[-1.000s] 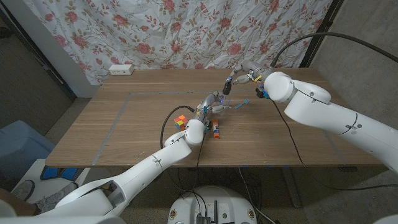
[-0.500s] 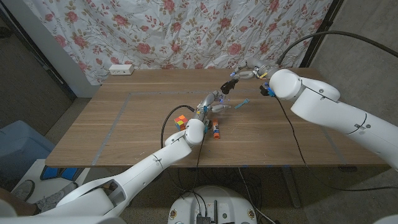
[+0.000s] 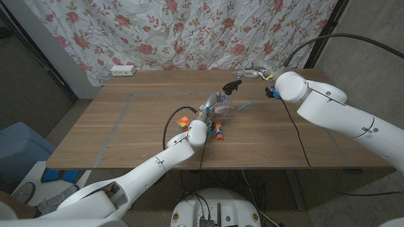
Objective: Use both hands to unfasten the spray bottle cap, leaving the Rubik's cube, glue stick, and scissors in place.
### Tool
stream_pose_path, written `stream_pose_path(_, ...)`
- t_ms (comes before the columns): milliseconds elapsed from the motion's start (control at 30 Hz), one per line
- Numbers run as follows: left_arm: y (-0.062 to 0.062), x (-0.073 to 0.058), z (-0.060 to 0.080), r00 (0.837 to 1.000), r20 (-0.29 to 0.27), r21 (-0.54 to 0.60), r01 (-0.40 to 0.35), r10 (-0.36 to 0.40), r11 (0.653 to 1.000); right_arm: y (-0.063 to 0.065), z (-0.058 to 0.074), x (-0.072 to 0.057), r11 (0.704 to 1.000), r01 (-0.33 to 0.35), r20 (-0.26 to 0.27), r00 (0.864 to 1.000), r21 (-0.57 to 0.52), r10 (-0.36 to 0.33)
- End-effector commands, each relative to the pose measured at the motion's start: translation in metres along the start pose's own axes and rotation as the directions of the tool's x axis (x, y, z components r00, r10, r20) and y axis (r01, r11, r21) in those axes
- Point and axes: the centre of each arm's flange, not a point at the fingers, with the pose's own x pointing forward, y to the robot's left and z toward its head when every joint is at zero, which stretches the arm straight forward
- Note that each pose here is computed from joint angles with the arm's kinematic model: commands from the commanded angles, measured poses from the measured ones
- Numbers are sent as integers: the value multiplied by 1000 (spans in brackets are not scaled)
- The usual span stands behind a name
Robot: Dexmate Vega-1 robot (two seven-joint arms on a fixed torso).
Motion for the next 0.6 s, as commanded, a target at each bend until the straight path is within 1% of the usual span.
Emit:
stream_pose_path(33, 0, -1, -1, 1000, -4, -2, -1, 1, 1000, 5, 0, -7, 999, 50, -34, 998, -18, -50)
stream_pose_path(267, -1, -1, -1, 1000, -2, -4, 5, -5, 1000, 8, 1, -9, 999, 42, -18, 999, -26, -42)
stream_pose_path(433, -1, -1, -1, 1000, -3, -3, 5, -5, 1000, 6, 3, -8, 999, 20, -15, 1000, -45, -21)
stream_pose_path(600, 0, -2, -1, 1000, -4, -3, 3, -3, 1000, 4, 4, -6, 998, 2, 2, 1000, -58, -2)
